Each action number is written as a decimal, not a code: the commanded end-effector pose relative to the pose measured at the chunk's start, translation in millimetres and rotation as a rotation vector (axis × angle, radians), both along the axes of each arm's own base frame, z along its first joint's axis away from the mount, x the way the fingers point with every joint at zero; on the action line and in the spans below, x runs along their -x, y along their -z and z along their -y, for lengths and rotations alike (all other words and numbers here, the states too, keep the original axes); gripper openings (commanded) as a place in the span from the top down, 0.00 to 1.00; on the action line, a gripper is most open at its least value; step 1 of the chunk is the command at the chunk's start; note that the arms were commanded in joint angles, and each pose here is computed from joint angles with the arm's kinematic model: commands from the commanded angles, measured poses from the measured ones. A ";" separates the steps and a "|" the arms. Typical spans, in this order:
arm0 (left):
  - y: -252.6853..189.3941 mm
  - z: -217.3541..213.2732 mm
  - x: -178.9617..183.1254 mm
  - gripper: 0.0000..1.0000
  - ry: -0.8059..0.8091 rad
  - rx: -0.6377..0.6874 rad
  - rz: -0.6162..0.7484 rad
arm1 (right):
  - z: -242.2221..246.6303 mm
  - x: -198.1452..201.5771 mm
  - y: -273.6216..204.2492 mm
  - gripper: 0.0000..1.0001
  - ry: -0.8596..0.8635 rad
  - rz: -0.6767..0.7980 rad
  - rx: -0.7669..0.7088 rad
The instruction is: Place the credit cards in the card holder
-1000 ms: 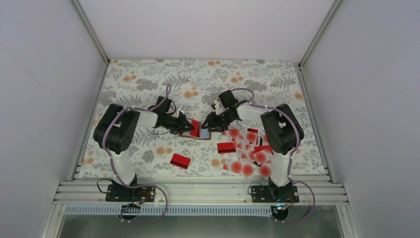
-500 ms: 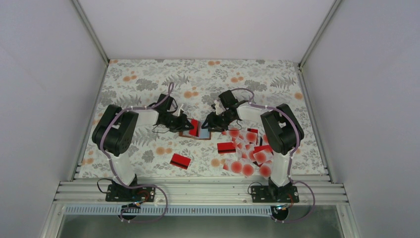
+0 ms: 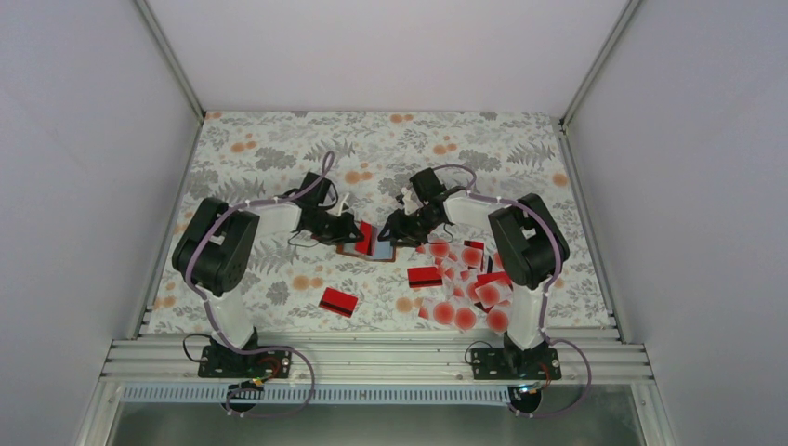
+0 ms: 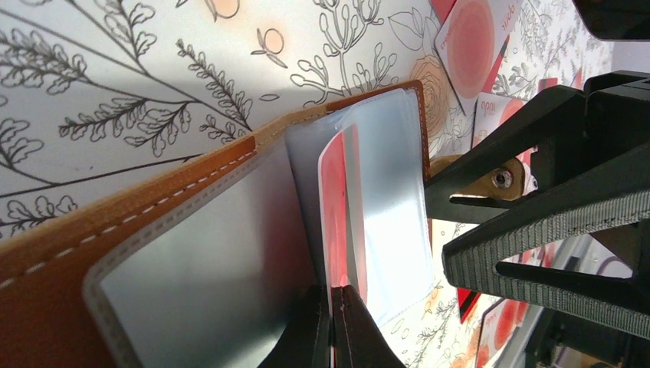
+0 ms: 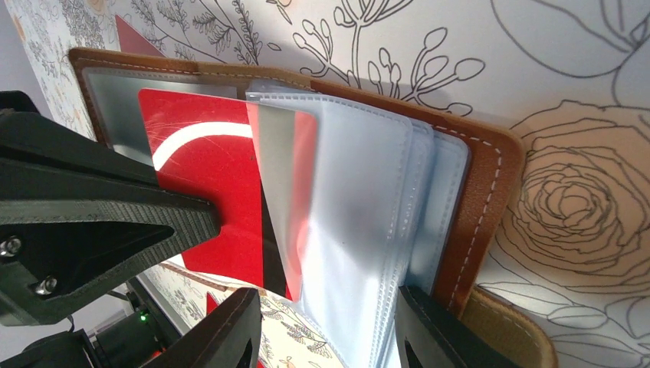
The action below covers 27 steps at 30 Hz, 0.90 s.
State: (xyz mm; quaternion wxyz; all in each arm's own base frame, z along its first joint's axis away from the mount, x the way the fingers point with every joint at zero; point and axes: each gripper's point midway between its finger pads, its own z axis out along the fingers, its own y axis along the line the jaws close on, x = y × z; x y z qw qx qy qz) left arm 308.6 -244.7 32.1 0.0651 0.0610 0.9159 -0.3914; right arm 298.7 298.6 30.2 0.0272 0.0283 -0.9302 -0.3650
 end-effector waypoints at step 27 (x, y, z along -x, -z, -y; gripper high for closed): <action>13.7 5.8 -7.1 0.98 -0.074 -0.017 0.008 | 29.1 31.4 62.5 0.55 0.003 -0.136 0.198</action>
